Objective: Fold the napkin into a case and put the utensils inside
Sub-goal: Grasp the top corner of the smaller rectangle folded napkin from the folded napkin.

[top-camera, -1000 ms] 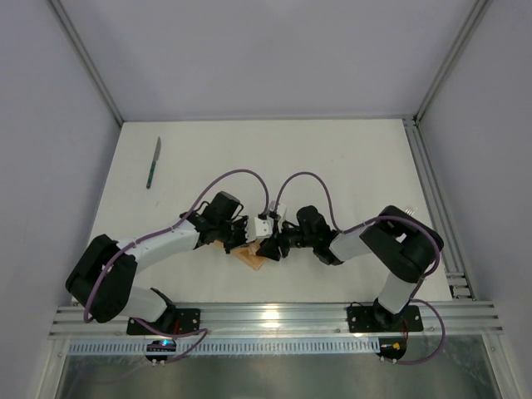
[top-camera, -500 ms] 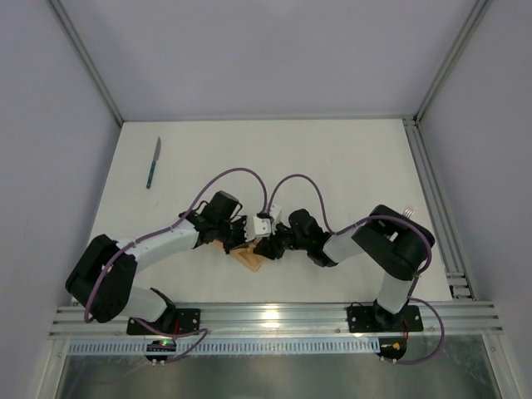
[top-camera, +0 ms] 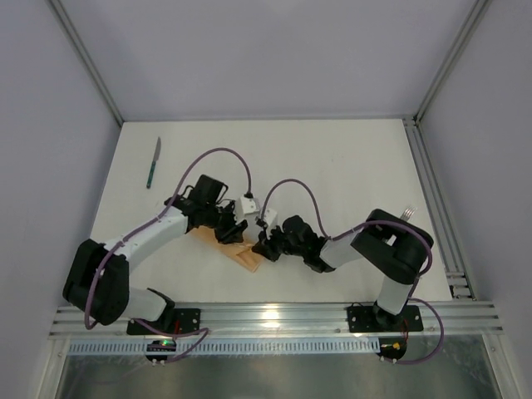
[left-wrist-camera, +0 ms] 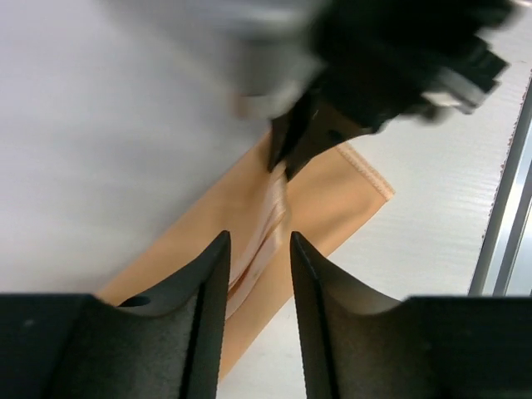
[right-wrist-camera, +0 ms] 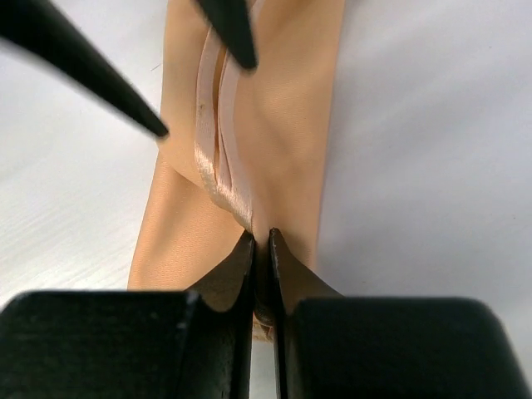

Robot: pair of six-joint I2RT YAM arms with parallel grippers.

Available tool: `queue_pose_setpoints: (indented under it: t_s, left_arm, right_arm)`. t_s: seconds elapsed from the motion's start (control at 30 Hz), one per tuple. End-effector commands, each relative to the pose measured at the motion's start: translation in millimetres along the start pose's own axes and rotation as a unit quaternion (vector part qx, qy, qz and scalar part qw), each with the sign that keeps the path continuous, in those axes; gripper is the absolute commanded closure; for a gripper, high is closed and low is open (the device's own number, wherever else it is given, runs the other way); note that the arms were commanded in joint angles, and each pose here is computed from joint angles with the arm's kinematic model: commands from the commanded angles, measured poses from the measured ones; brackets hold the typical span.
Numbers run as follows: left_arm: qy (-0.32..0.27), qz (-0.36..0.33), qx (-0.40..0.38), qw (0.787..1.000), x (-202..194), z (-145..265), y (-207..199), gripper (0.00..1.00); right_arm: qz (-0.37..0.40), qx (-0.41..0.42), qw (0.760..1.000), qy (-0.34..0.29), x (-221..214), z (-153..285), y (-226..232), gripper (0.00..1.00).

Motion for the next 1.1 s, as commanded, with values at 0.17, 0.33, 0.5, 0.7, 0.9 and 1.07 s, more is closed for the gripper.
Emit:
queue_pose_setpoints:
  t_s: [0.17,0.33,0.5,0.7,0.9,1.07]
  left_arm:
    - [-0.087,0.207,0.062,0.973,11.8,77.8,44.4,0.56]
    - [-0.112,0.293,0.169,0.935,3.2,94.0,96.2,0.45]
    - [-0.089,0.328,0.180,0.923,-8.4,80.8,111.4,0.41]
    - [-0.095,0.341,0.245,0.903,-15.0,78.8,138.5,0.41]
    - [-0.081,0.332,0.252,0.905,-1.0,61.0,151.2,0.40]
    - [-0.038,0.325,0.281,0.902,-13.0,43.1,161.0,0.48]
  right_arm:
    - [0.107,-0.091,0.990,0.033,3.9,0.6,5.2,0.96]
    - [0.139,-0.124,0.981,0.049,8.0,-6.6,16.8,0.96]
    - [0.177,-0.152,0.970,0.064,12.1,-14.6,26.1,0.96]
    - [0.187,-0.146,0.968,0.080,5.1,-19.2,33.3,0.96]
    - [0.183,-0.157,0.966,0.089,0.2,-20.2,36.0,0.96]
    - [0.180,-0.163,0.966,0.094,-3.2,-21.6,37.4,0.96]
Point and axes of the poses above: each gripper's point midway between its finger pads, its own z axis back along the fingers, its own y axis along the line the jaws close on, x = y × z, the point moved 3 cm from there along z, back along the fingers, and after that the axes turned 12 degrees about z, right-handed, at the moved point
